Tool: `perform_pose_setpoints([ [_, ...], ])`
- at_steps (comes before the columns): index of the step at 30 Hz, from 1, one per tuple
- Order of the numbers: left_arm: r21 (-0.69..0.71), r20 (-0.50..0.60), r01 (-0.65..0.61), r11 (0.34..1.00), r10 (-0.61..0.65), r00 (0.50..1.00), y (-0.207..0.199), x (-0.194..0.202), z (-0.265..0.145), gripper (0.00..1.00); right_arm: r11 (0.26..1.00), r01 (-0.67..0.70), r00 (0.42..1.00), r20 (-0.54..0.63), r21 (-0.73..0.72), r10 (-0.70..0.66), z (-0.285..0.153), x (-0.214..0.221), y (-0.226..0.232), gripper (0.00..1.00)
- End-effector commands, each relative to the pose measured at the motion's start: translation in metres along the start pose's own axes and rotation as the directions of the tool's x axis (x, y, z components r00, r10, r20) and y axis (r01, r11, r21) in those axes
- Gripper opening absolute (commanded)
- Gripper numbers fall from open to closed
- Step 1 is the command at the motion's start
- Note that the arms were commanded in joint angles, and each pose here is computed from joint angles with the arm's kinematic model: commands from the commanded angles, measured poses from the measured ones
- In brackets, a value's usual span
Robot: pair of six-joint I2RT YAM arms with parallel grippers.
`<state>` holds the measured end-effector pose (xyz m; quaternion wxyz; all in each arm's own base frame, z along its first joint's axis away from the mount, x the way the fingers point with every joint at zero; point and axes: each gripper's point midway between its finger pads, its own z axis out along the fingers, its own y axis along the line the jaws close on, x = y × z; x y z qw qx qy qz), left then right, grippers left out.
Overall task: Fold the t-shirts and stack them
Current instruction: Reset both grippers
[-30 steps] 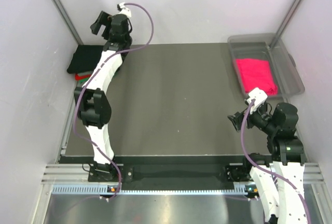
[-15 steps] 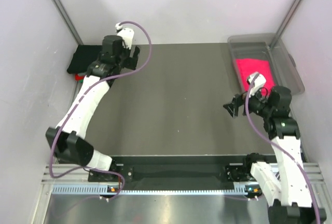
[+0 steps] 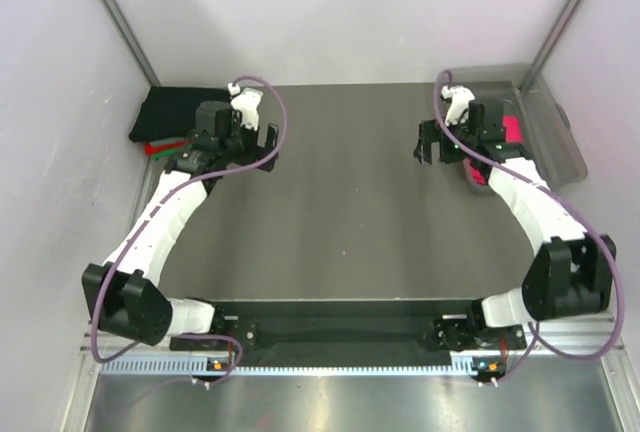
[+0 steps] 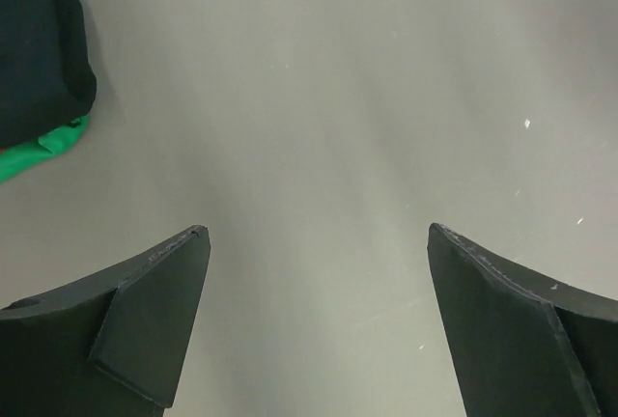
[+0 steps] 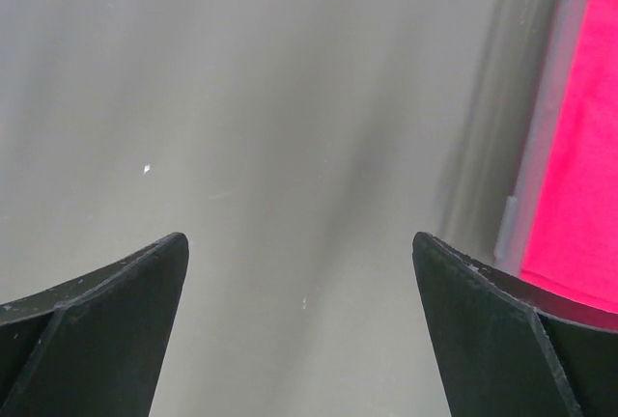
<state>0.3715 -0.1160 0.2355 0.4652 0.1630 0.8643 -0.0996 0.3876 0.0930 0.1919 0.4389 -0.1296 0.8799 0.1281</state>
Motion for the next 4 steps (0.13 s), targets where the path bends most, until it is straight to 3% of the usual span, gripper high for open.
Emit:
perform_pose_setpoints([
  [1, 0.016, 0.110, 0.077, 0.997, -0.078, 0.991, 0.0024, -0.0303, -0.0023, 0.99, 1.000, -0.004, 0.996, 0.086, -0.014, 0.005, 0.0170, -0.0277, 0.0016, 1.00],
  [4, 0.053, 0.102, 0.129, 0.990, -0.134, 0.986, 0.0036, -0.0268, -0.0039, 0.99, 0.998, -0.042, 0.996, 0.082, -0.038, 0.045, 0.0244, -0.0224, 0.0043, 1.00],
])
